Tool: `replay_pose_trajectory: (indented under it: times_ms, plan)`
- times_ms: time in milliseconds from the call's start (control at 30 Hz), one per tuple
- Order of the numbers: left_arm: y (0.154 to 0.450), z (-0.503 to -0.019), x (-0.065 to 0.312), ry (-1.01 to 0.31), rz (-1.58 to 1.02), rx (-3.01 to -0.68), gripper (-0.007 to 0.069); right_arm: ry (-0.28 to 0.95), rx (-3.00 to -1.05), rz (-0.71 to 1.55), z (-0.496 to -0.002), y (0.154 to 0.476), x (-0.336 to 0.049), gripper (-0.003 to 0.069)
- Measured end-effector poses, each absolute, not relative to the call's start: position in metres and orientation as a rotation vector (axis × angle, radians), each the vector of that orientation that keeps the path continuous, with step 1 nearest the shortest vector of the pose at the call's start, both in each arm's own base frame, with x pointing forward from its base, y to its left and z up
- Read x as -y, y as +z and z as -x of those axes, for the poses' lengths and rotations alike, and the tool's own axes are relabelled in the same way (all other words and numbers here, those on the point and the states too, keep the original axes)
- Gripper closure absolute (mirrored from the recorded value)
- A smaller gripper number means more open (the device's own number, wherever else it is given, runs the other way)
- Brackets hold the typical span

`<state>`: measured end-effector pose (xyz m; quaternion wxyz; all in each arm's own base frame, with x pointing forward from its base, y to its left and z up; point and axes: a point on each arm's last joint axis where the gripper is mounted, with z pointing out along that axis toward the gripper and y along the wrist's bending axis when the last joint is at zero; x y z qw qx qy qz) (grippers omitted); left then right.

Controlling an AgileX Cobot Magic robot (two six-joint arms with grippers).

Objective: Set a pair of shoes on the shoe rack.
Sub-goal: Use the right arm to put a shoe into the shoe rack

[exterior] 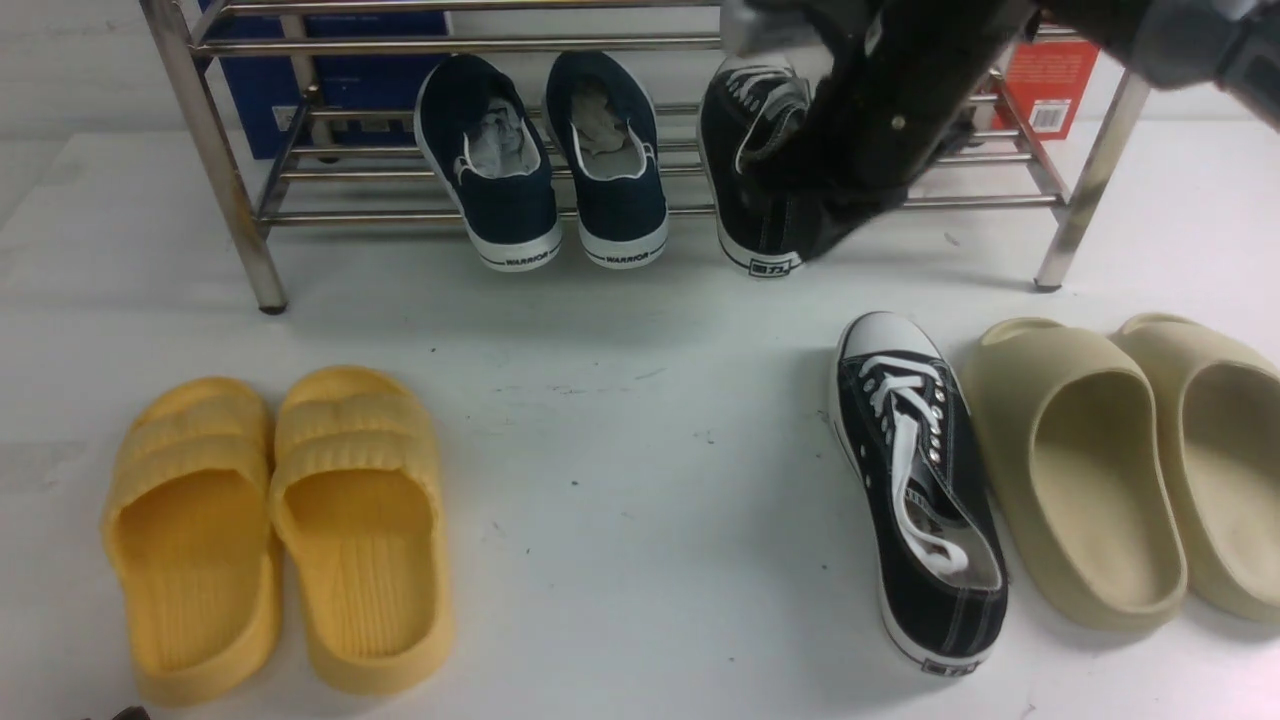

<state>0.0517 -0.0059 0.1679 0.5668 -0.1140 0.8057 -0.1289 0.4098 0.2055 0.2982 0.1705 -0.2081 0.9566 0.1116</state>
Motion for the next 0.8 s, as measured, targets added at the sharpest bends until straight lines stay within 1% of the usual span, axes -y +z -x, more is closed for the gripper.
replay_pose_trajectory:
  times_ms: [33, 67, 100, 133, 233, 433, 800]
  plan:
    - [0.168, -0.052, 0.006, -0.303, 0.268, -1.894, 0.0388, 0.316, -2.72, 0.589, -0.41, 0.296, -0.205, 0.0657]
    - [0.168, -0.052, 0.006, -0.303, 0.268, -1.894, 0.0388, 0.305, -2.73, 0.565, -0.413, 0.281, -0.206, 0.0658]
    - [0.168, -0.052, 0.006, -0.303, 0.268, -1.894, 0.0388, 0.305, -2.723, 0.564, -0.414, 0.281, -0.206, 0.0658]
    - [0.168, -0.052, 0.006, -0.303, 0.268, -1.894, 0.0388, 0.292, -2.699, 0.545, -0.419, 0.271, -0.207, 0.0658]
    - [0.168, -0.052, 0.006, -0.303, 0.268, -1.894, 0.0388, 0.278, -2.633, 0.509, -0.429, 0.262, -0.209, 0.0654]
    - [0.168, -0.052, 0.006, -0.303, 0.268, -1.894, 0.0388, 0.244, -2.51, 0.461, -0.443, 0.26, -0.21, 0.0651]
    - [0.168, -0.052, 0.006, -0.303, 0.268, -1.894, 0.0388, 0.239, -2.415, 0.423, -0.45, 0.263, -0.213, 0.0645]
